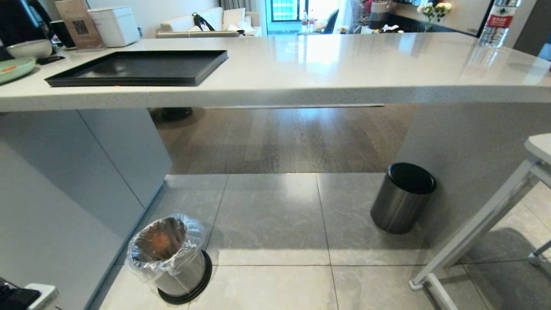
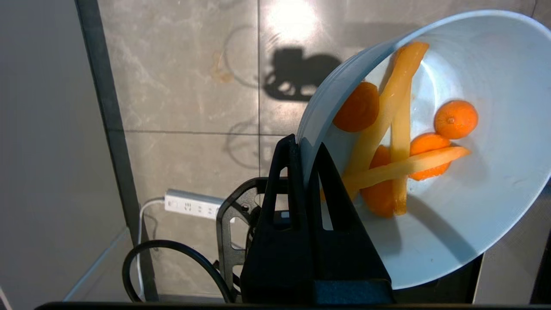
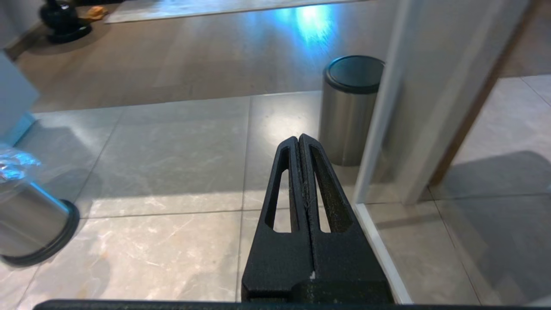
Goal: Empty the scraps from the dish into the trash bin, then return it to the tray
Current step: Move the bowl over the trash can
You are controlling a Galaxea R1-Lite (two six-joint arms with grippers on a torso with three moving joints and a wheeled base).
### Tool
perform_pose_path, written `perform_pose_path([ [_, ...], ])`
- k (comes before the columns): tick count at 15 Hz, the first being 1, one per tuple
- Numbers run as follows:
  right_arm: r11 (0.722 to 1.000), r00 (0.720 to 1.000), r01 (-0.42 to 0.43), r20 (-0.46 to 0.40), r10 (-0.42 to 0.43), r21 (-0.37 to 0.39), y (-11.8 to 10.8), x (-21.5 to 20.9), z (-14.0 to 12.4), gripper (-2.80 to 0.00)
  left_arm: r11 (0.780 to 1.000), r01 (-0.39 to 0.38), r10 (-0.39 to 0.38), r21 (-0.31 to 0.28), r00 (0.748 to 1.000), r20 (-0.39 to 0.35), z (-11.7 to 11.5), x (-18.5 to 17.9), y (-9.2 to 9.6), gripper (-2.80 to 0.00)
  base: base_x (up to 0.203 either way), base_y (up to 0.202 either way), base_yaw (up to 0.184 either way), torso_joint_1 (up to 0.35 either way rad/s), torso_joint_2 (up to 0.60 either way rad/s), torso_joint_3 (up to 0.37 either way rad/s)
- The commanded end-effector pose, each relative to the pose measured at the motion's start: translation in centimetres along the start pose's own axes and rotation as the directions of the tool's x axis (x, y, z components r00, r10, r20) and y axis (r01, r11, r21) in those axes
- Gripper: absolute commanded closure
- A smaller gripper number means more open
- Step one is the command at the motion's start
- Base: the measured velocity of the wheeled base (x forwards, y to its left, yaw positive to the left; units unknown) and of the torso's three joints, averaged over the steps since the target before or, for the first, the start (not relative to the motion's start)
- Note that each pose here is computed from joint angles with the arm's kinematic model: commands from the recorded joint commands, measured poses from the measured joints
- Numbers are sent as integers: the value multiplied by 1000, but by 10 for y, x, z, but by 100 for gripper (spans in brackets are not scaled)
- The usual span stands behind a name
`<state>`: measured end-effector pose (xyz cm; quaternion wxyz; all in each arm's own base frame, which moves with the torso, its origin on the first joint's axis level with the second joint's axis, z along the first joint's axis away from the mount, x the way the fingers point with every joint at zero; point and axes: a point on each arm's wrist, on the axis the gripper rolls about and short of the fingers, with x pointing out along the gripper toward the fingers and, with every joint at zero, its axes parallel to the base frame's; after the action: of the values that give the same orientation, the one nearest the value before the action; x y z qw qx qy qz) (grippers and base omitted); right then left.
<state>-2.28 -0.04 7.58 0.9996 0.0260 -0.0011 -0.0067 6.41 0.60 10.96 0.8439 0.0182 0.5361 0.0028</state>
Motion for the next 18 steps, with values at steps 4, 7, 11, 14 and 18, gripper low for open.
perform_pose_path([
  [4, 1000, 1000, 1, 3, -1, 0, 0, 0, 0, 0, 1000, 0, 0, 2, 1000, -5, -1, 0, 0, 0, 0, -9, 152, 0, 3, 2],
  [7, 1000, 1000, 0, 1, 0, 0, 0, 0, 0, 0, 1000, -1, 1, 2, 1000, -4, 0, 0, 0, 0, -1, -9, 173, 2, 2, 4],
  [11, 1000, 1000, 0, 1, 0, 0, 0, 0, 0, 0, 1000, 2, -2, 2, 1000, -2, 0, 0, 0, 0, -2, -6, 132, 3, 2, 2],
  [14, 1000, 1000, 2, 1, -2, 0, 0, 0, 0, 0, 1000, 1, -1, -1, 1000, -2, 0, 0, 0, 0, 0, 0, 0, 0, 0, 0],
  [18, 1000, 1000, 0, 3, 0, 0, 0, 0, 0, 0, 1000, -2, 2, -5, 1000, -1, 0, 0, 0, 0, 0, 0, 0, 0, 0, 0],
])
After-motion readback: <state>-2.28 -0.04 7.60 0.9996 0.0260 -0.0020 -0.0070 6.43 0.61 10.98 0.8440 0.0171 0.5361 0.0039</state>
